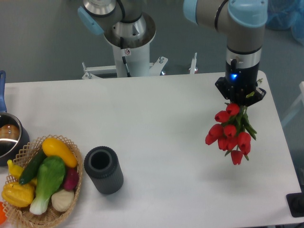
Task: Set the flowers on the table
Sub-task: 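Lower the held red tulips toward the table surface with the gripper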
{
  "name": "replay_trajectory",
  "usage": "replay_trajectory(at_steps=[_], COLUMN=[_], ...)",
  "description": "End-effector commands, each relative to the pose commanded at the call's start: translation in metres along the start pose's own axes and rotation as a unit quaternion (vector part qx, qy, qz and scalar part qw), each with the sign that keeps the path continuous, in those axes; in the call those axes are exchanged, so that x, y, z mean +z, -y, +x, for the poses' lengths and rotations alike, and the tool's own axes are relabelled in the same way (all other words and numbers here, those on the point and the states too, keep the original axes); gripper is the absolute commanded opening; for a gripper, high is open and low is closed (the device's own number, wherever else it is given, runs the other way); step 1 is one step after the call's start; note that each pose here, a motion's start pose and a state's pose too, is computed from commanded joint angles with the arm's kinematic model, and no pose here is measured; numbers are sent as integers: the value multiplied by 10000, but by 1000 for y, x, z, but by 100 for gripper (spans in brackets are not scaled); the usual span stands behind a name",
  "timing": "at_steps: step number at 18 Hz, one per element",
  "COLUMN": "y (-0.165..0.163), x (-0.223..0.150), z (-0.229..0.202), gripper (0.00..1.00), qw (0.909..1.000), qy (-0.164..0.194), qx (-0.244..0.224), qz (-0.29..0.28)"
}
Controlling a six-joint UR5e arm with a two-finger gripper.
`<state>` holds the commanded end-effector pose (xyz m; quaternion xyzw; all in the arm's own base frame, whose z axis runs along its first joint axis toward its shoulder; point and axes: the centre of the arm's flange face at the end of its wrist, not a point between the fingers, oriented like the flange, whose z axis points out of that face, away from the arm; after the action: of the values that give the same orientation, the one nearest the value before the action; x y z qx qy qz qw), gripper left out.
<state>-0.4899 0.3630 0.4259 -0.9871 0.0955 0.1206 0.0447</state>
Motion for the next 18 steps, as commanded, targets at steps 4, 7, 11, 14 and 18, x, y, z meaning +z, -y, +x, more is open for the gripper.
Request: replay_trajectory(at_steps=[4,7,11,14,18], y=[0,0,3,13,28], x=[3,5,16,37,72], z=[2,2,3,4,14], gripper=[0,0,0,0,0], qw=[10000,9999,9997,9992,9975], qy=[-98,-135,-241,-374,-680], qx=[7,-1,20,101,201], qz=[-20,-29,-48,-52,-63])
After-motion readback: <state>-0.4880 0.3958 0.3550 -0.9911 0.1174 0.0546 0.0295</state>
